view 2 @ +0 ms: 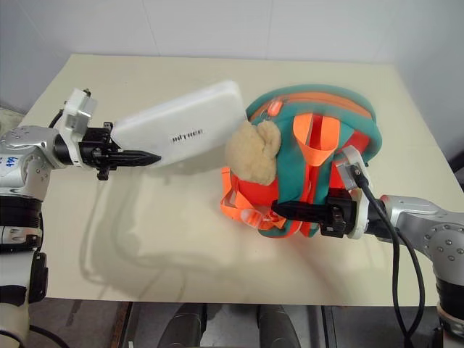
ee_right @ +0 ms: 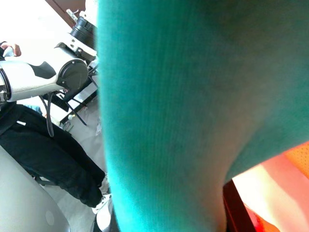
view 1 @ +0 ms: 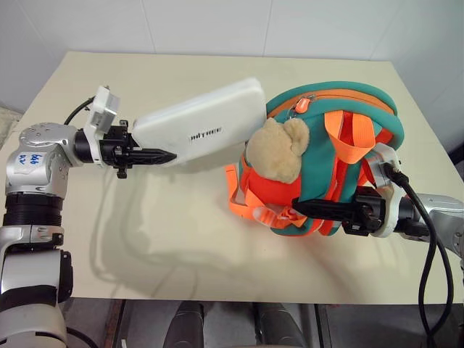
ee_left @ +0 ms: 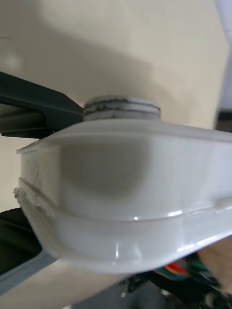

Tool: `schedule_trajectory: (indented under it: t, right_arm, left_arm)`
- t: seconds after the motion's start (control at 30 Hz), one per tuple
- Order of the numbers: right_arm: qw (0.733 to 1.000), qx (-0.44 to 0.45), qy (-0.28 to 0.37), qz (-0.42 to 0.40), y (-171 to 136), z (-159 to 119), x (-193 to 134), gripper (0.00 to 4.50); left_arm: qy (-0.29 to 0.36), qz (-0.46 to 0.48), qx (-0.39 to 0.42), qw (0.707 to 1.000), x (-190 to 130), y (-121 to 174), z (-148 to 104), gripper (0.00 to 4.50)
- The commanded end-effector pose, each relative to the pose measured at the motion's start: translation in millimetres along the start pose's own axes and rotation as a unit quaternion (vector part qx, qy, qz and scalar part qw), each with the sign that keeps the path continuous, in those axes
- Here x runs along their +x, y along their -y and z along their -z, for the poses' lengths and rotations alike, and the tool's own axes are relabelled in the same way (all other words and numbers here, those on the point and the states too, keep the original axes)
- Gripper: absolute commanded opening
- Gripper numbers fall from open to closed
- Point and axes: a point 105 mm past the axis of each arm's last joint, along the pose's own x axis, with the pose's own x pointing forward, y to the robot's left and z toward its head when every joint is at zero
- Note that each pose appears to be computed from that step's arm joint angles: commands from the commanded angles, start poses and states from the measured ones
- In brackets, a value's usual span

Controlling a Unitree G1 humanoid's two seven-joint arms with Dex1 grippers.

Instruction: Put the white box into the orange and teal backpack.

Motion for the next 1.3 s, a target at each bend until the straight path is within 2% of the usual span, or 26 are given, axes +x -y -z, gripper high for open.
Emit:
schedule_trajectory:
  t: [0.03,0.37,0.63,0.77,0.9,1.13,1.3]
  right_arm:
    - [1.000,-0.024,0.017,-0.011,-10,-7,-1,0.11]
    - [1.000,-0.021,0.020,-0.012,-11,-5,1,0.11]
    - [0.999,-0.021,0.023,-0.019,-11,-4,5,0.11]
    - [0.999,-0.019,0.024,-0.021,-10,-3,7,0.11]
    - [0.999,-0.019,0.027,-0.025,-9,-3,10,0.11]
    - [0.999,-0.021,0.032,-0.028,-10,-2,15,0.11]
    - [0.999,-0.024,0.037,-0.026,-10,-3,18,0.11]
  left_arm:
    - [-0.019,0.007,0.026,0.999,-6,-1,-11,1.33]
    - [-0.069,0.072,0.042,0.994,1,5,-23,1.33]
    - [-0.111,0.130,0.084,0.982,18,12,-50,1.33]
    - [-0.127,0.161,0.091,0.975,29,16,-53,1.33]
    - [-0.135,0.194,0.109,0.966,49,18,-56,1.33]
    - [-0.131,0.211,0.122,0.961,101,8,-68,1.33]
    - [-0.114,0.246,0.123,0.955,137,21,-79,1.33]
